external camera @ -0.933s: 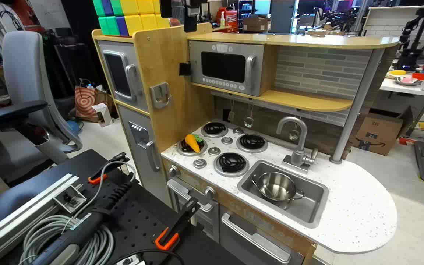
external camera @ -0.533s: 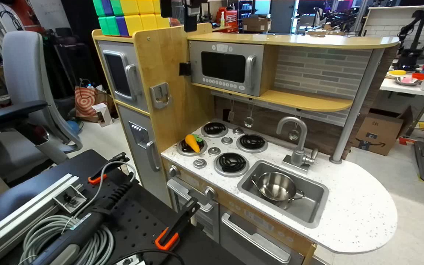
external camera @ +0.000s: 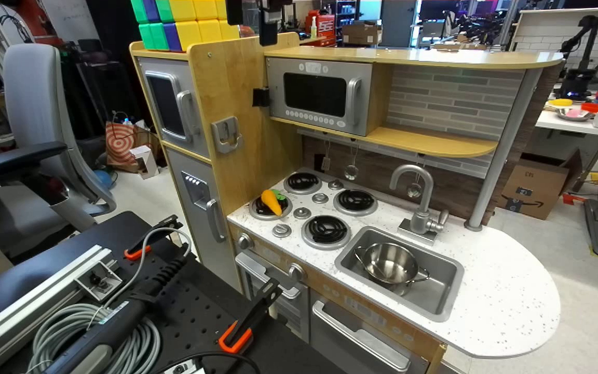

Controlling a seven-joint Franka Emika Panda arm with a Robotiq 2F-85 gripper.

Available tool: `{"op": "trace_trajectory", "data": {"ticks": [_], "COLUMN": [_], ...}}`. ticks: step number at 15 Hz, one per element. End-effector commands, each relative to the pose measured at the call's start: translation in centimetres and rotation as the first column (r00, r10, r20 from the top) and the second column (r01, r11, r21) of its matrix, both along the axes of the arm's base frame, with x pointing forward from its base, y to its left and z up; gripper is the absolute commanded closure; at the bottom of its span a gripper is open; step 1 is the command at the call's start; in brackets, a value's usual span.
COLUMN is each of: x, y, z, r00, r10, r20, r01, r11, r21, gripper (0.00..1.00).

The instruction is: Put the carrot plush inside the pot that is in the sink

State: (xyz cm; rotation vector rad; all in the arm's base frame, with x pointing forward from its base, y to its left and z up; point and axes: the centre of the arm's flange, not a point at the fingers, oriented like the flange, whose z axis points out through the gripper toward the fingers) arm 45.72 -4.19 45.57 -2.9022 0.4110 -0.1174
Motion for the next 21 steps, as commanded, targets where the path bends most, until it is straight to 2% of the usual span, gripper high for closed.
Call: {"op": "trace_trajectory", "data": {"ticks": [1, 3, 6, 8, 11, 12, 13, 14, 16, 17, 18, 21], "x": [1.6, 2.9, 4.2, 4.8, 5.1, 4.7, 3.5, 3.4, 3.5, 3.2, 3.0, 2.6], "y": [1.5, 2.3, 3.3, 4.0, 4.8, 4.8, 4.0, 4.0, 4.0, 3.5, 2.6, 2.7], "z": [-3.5, -7.2, -11.0, -14.0, -18.7, -19.5, -18.5, -19.7, -19.8, -19.1, -18.4, -17.8], "r00": [0.984, 0.965, 0.953, 0.947, 0.952, 0.972, 0.966, 0.969, 0.969, 0.983, 0.995, 0.991], "r10": [-0.123, -0.156, -0.154, -0.187, -0.242, -0.190, -0.194, -0.198, -0.197, -0.112, -0.040, 0.115], "r20": [0.132, 0.212, 0.261, 0.260, 0.191, 0.139, 0.171, 0.148, 0.146, 0.148, 0.095, 0.074], "r01": [0.118, 0.152, 0.171, 0.210, 0.261, 0.211, 0.212, 0.215, 0.213, 0.126, 0.050, -0.111], "r11": [0.992, 0.988, 0.984, 0.975, 0.961, 0.966, 0.972, 0.971, 0.971, 0.988, 0.993, 0.992], "r21": [0.047, 0.033, -0.042, -0.066, -0.086, -0.149, -0.096, -0.107, -0.107, -0.085, -0.105, -0.058], "gripper": [0.00, 0.00, 0.00, 0.00, 0.00, 0.00, 0.00, 0.00, 0.00, 0.00, 0.00, 0.00]}}
